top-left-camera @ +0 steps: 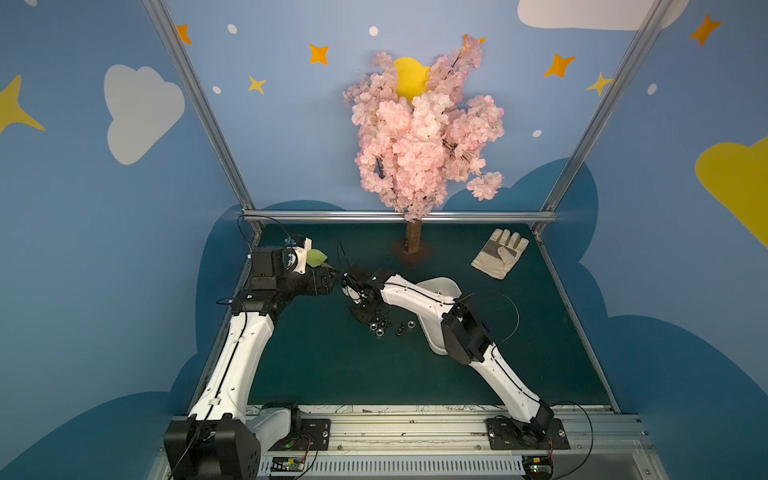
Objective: Put the nuts on the desktop into the storage box
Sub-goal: Pick up the nut from the center of the board, then place the nut in the storage box.
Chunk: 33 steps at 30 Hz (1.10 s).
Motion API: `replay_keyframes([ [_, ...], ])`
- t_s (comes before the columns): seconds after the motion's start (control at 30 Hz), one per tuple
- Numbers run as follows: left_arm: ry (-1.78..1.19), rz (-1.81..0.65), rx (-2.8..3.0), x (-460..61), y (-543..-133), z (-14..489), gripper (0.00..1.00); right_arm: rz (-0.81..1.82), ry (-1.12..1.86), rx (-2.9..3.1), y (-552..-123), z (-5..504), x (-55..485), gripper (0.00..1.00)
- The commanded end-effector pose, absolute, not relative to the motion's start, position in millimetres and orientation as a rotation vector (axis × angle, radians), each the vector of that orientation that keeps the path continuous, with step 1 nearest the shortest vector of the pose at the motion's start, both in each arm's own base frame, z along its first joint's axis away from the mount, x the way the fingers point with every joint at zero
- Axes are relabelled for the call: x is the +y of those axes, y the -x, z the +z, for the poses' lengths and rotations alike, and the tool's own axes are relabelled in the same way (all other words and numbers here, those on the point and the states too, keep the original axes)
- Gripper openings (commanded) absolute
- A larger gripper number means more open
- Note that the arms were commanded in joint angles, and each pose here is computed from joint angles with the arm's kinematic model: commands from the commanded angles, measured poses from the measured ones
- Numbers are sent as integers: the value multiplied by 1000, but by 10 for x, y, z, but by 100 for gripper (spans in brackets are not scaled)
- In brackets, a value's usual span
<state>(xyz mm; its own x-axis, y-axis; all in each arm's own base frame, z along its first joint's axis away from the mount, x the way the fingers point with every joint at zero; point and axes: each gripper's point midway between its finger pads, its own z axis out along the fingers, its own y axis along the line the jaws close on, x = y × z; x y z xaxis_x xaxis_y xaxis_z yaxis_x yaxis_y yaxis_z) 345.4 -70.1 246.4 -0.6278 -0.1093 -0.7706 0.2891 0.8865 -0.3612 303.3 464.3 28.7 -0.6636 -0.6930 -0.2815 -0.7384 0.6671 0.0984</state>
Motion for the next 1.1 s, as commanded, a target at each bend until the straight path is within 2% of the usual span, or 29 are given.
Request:
replay_keyframes([
  [0.0,-176,-661,2164,-806,-3408,2515,100,391,1022,2599,-3204,842,4603,14],
  [0.2,-227,-754,2158,-929,-3368,2521,100,511,736,2538,-3595,1536,4111,14],
  [0.33,-262,-800,2159,-1055,-3407,2566,100,433,621,2557,-3724,1719,3528,14],
  [0.67,-430,-925,2235,-1538,-3564,2500,100,178,445,2733,-3466,1309,2210,14],
  [0.83,-466,-981,2255,-1708,-3528,2248,100,70,389,2816,-3425,989,1899,14],
  [1.07,-488,-1005,2243,-1818,-3484,2203,100,-15,374,2868,-3587,694,1737,14],
])
